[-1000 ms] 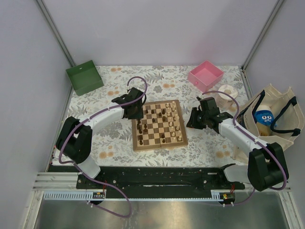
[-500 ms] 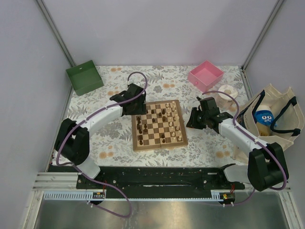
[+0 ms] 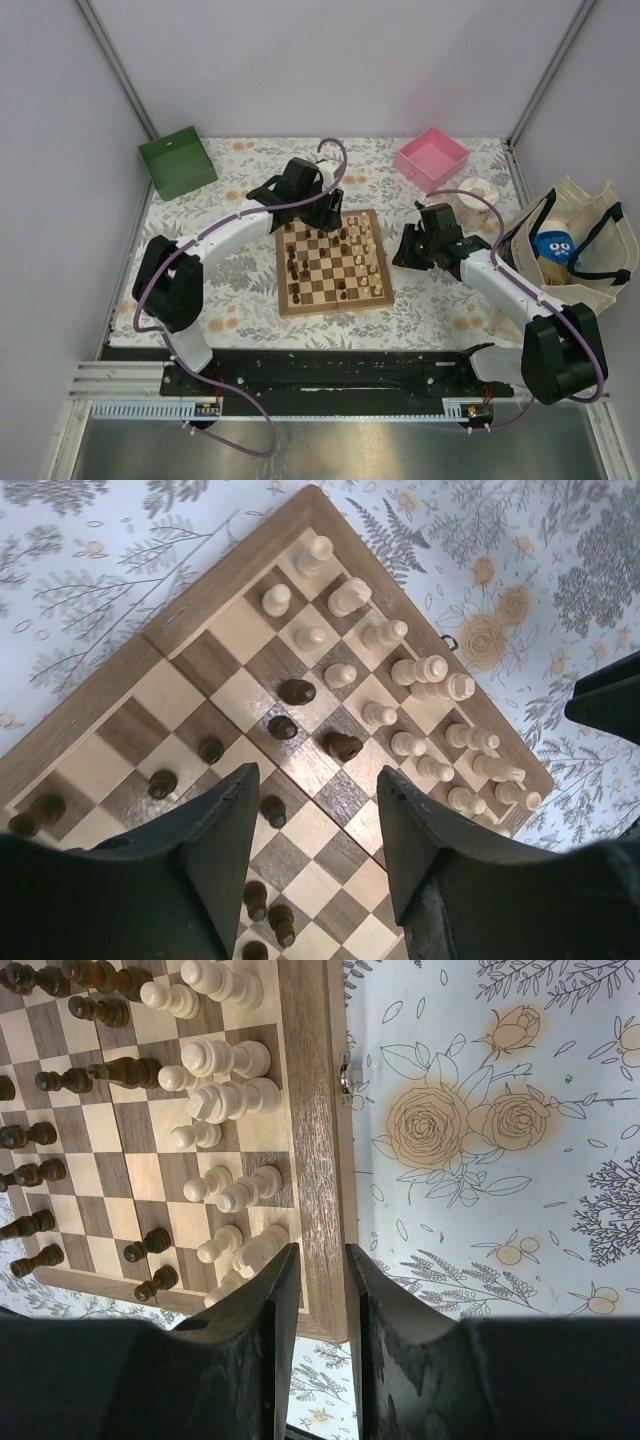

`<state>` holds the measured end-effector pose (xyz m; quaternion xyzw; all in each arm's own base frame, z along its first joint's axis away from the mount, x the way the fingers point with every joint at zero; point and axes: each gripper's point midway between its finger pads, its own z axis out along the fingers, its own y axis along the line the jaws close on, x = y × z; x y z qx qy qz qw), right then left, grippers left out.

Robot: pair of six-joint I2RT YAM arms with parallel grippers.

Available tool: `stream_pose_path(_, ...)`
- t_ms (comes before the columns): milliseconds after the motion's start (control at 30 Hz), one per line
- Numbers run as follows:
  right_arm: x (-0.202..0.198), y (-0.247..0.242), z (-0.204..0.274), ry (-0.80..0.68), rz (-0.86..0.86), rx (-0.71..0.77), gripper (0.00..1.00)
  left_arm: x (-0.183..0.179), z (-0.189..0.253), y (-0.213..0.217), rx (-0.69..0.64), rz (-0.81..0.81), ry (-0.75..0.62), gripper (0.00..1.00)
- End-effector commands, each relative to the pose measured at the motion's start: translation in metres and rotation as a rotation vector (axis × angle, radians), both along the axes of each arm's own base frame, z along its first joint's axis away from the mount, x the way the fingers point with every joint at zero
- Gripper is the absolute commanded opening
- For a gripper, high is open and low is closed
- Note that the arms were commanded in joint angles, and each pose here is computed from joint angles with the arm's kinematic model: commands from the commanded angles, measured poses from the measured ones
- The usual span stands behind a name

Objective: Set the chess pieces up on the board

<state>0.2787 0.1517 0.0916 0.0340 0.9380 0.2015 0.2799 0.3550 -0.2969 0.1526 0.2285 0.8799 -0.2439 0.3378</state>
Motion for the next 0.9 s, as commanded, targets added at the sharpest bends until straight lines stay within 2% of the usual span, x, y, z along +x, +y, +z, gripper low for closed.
stream_pose_path(0,0.011,0.005,0.024,-0.075,0.015,0.012,0.34,-0.003,0.003,-0.028,0.002,-0.143,-0.027,0.53)
stream_pose_path(433,0.009,0.005,0.020,-0.066,0.023,0.010,0.34,-0.020,-0.031,-0.044,0.150,-0.196,0.011,0.45)
stream_pose_path(867,0.009,0.007,0.020,-0.064,0.033,0.017,0.34,-0.012,-0.047,-0.041,0.220,-0.163,0.034,0.42)
